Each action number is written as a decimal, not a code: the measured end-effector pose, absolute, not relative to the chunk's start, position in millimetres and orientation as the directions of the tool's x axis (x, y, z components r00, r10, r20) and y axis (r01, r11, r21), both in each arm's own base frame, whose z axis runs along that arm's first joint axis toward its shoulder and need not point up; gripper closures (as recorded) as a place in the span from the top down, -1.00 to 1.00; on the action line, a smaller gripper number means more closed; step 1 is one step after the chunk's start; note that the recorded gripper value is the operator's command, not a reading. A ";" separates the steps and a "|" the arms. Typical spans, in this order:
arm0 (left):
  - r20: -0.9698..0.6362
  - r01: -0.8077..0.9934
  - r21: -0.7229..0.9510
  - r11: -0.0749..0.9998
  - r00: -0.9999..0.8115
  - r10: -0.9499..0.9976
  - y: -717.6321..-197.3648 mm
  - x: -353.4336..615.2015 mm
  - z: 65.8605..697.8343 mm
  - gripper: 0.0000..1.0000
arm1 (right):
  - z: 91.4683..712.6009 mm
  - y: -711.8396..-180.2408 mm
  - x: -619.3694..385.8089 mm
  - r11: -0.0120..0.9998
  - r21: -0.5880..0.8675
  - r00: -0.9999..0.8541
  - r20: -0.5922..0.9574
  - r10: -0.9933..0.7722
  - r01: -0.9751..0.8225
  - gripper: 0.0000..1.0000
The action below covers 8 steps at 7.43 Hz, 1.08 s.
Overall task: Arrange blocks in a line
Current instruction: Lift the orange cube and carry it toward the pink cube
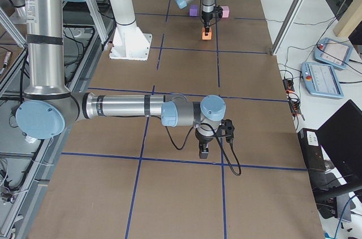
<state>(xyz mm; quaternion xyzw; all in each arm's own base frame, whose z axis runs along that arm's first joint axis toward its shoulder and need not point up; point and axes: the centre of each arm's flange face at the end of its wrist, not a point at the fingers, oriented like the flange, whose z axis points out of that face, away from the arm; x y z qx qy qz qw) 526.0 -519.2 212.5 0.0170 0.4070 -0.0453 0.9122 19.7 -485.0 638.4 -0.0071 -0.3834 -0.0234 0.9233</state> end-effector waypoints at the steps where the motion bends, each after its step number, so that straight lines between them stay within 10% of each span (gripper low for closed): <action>1: -0.743 0.105 -0.005 0.994 0.665 -0.074 -516.3 507.9 196.6 -1.00 | 638.3 -485.1 19.6 0.999 0.005 0.705 0.708 -0.038 0.049 1.00; 8: -0.711 0.111 0.048 0.993 0.701 -0.044 -537.8 359.6 300.4 -1.00 | 638.5 -485.0 19.4 0.999 0.005 0.705 0.708 -0.038 0.049 1.00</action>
